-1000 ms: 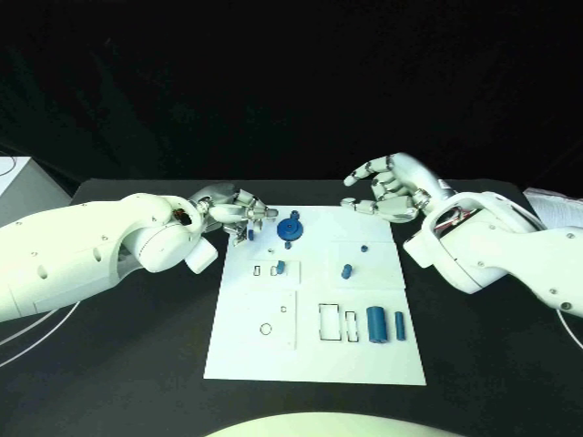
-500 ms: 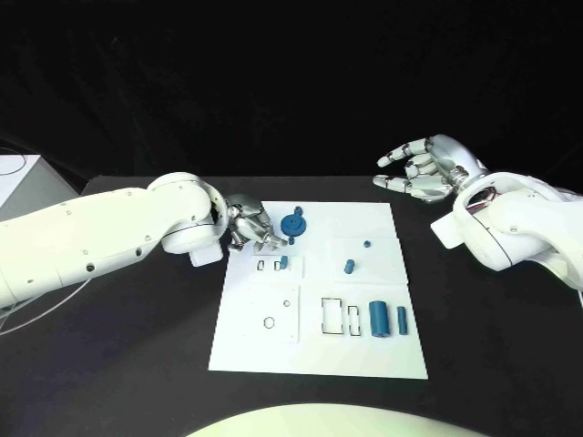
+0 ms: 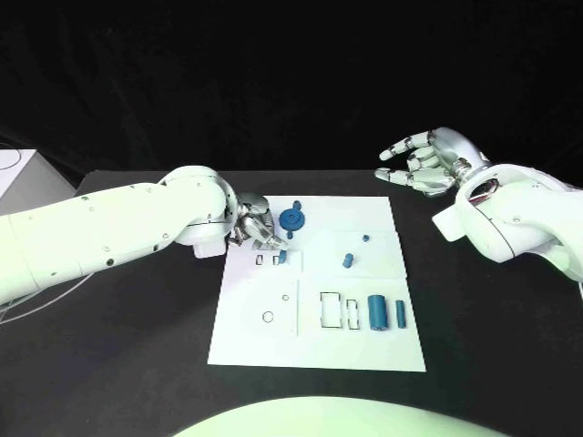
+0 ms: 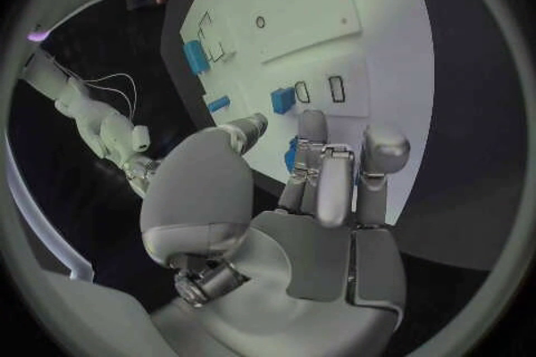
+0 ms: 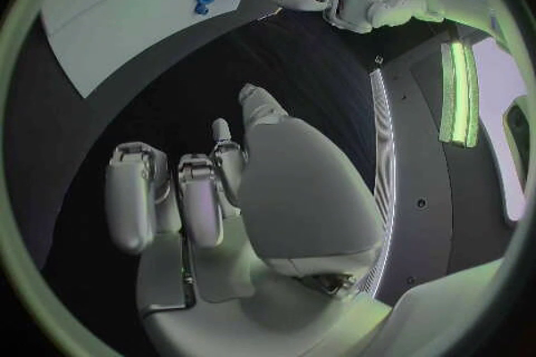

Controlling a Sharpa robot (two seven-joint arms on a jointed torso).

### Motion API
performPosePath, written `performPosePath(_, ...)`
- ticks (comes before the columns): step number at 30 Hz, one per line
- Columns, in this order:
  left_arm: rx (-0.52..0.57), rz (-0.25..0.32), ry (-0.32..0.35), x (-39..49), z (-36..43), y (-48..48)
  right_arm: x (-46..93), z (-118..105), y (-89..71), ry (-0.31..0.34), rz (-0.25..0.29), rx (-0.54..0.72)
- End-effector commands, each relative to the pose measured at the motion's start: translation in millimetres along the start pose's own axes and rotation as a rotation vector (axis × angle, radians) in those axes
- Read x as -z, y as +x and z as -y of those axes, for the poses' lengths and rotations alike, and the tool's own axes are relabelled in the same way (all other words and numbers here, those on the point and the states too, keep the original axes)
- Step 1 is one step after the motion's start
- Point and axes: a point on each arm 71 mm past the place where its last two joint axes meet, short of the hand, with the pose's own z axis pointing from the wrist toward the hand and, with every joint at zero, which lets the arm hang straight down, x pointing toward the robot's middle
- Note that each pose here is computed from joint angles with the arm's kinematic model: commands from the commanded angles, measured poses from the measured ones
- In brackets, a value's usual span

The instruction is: Assemble the parts on the task board

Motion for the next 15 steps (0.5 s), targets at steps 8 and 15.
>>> performPosePath(8,-0.053,-0.036,-0.011,-3.2,5.3,4.5,-1.4,1.0,0.3,0.006,-0.016,0.004)
performPosePath(15,-0.062,-0.048,-0.008,-5.1,9.0,7.1,-2.4,0.7,1.0,0.008,-0.017,0.006)
